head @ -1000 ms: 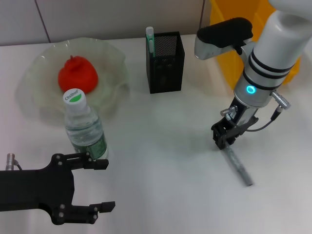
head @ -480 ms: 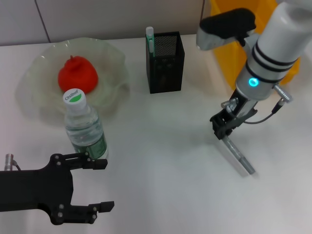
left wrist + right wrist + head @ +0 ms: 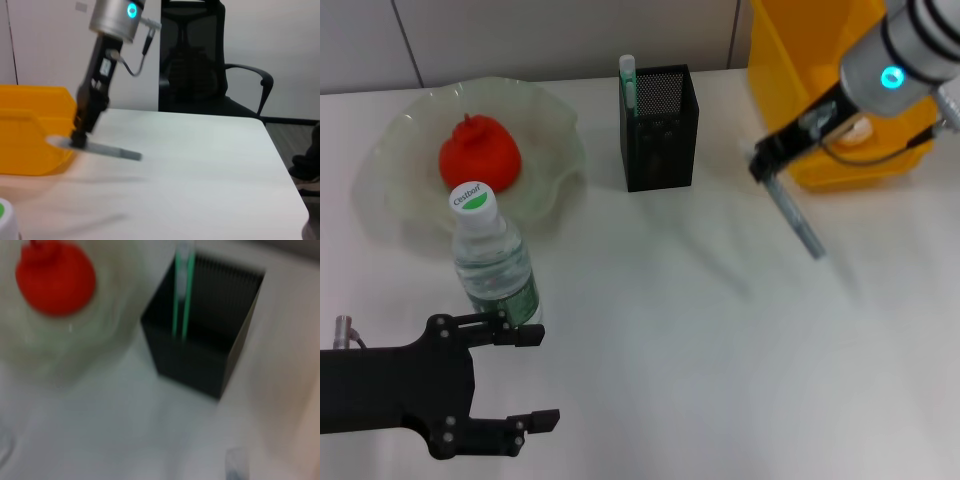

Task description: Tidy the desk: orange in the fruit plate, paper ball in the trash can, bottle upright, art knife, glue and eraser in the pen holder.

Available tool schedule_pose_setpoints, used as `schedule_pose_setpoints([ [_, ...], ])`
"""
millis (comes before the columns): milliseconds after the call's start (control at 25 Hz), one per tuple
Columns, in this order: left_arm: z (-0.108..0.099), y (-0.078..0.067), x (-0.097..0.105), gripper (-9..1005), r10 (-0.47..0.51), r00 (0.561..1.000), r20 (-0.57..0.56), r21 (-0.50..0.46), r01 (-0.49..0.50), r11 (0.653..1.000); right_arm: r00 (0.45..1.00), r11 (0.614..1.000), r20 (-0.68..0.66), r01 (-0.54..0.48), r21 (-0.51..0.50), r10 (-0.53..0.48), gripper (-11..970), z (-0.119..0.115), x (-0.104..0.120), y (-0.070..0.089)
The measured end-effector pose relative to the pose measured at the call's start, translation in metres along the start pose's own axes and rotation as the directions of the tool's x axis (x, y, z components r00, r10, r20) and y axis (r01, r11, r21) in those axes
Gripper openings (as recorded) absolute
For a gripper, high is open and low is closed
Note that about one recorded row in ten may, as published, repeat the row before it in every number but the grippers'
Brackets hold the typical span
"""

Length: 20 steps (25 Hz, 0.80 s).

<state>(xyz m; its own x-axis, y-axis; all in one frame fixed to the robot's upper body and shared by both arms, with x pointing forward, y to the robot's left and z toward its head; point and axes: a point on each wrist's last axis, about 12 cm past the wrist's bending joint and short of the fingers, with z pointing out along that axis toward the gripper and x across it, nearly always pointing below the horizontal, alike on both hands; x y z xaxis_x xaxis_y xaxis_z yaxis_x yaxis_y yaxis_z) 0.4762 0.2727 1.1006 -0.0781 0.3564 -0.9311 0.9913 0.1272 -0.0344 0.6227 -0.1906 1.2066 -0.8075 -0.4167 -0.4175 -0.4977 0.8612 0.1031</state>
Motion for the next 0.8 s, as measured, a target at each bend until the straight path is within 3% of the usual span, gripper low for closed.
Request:
schedule_pose_setpoints([
  [200, 0.0, 0.001, -0.002, 800, -0.013, 1.0, 0.016, -0.005, 0.013, 1.0, 0.984, 0.998, 0.169, 0.056, 0.027, -0.06, 141, -0.021, -0.014, 0.001],
  [440, 0.0, 0.001, -0.003, 800, -0.023, 0.999, 0.022, -0.005, 0.024, 1.0, 0.915, 0.989, 0.375, 0.15, 0.019, -0.146, 139, -0.034, -0.029, 0.009],
  [800, -0.001, -0.001, -0.002, 800, -0.037, 0.999, 0.032, -0.011, 0.038, 0.999, 0.801, 0.962, 0.533, 0.245, 0.121, -0.271, 138, -0.018, -0.034, 0.017],
])
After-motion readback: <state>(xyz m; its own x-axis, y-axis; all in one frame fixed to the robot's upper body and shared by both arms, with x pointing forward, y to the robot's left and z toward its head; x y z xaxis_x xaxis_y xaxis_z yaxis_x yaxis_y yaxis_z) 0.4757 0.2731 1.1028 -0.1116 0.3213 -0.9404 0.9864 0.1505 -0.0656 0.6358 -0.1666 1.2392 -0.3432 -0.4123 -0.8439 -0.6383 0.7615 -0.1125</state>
